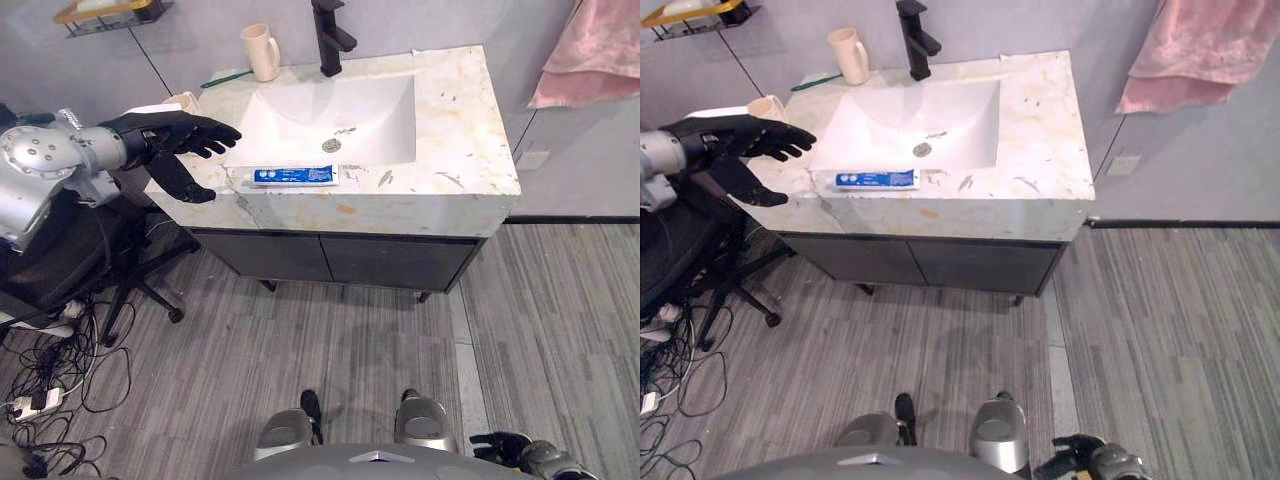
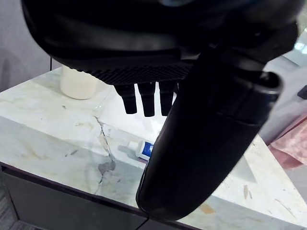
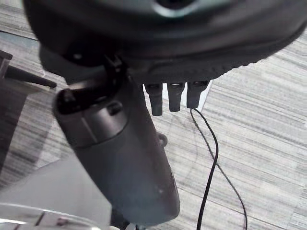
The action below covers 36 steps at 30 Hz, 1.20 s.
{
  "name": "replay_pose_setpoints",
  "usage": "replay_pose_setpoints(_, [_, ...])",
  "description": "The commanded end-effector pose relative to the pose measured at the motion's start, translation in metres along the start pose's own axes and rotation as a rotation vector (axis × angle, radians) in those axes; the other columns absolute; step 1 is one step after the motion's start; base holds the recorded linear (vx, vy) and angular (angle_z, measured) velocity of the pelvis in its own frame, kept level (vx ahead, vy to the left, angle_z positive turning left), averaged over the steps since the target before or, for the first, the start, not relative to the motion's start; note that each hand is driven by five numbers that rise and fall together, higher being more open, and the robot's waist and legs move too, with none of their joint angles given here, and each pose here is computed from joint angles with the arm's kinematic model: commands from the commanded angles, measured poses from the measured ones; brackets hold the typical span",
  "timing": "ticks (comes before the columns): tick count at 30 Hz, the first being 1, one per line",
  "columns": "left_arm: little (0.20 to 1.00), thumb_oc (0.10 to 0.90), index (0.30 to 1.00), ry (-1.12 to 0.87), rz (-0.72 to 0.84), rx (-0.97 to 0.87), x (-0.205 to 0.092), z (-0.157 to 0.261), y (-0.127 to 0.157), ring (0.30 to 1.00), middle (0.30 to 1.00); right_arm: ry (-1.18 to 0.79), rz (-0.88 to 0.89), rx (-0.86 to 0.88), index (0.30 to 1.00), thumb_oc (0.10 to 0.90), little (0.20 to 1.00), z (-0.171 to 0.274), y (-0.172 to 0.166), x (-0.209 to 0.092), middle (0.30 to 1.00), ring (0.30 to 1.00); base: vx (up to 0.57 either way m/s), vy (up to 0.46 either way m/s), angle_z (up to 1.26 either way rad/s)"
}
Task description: Organize the bathroom.
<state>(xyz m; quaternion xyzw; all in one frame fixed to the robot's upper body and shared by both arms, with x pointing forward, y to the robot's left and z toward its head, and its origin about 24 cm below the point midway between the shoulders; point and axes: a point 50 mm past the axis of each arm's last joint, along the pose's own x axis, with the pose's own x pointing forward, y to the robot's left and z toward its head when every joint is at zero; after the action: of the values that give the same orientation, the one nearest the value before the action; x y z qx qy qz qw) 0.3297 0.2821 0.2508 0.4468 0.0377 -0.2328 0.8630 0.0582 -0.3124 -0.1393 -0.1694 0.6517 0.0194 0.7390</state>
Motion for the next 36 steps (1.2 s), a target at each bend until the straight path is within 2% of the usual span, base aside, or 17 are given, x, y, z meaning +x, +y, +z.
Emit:
replay_pose_setpoints(1, [0.9,0.8,0.9,-0.138,0.259,-0.028,-0.036,0.026,0.05,0.9,0.9,0.097,-0.018,-0.017,0.9,0.8,0.9,-0.04,-0.011,-0.008,0.9,0.9,0.2,-0.01,0.0])
replay_pose_setpoints(8, [0.9,0.8,0.9,-0.088,0.253,-0.033,-0.04,0.009,0.04,0.9,0.9,0.18,-0.001,-0.045,0.9,0.8,0.9,-0.071,-0.004,-0.013,0.9,0.9,0.2,-0.009,0.0])
replay_pose_setpoints(15, [0.9,0.8,0.9,-0.049,0.283,-0.059,-0.038,-0.003,0.037,0.9,0.9,0.209,-0.028,-0.066,0.9,0.8,0.9,-0.08,-0.018,-0.019,0.9,0.9,0.1,0.048,-0.04])
replay_pose_setpoints(19, [0.9,0.8,0.9,-0.053,0.317,-0.063,-0.036,-0.003,0.038,0.9,0.9,0.199,-0.039,-0.073,0.9,0.8,0.9,-0.076,-0.025,-0.02,0.9,0.9,-0.01,0.044,-0.06])
replay_pose_setpoints(22, [0.9,0.8,0.9,-0.135,0.469,-0.048,-0.033,0.016,0.05,0.9,0.9,0.087,-0.082,-0.063,0.9,0.8,0.9,-0.042,-0.049,-0.021,0.9,0.9,-0.34,0.094,-0.11])
replay_pose_setpoints(25, [0.9,0.8,0.9,-0.18,0.522,-0.028,-0.029,0.037,0.059,0.9,0.9,0.02,-0.09,-0.052,0.9,0.8,0.9,-0.019,-0.058,-0.022,0.9,0.9,-0.3,0.015,-0.03])
replay_pose_setpoints(36, [0.9,0.8,0.9,-0.204,0.566,0.028,-0.034,0.058,0.076,0.9,0.9,-0.012,-0.056,-0.038,0.9,0.8,0.9,-0.015,-0.044,-0.017,0.9,0.9,-0.05,-0.032,0.0])
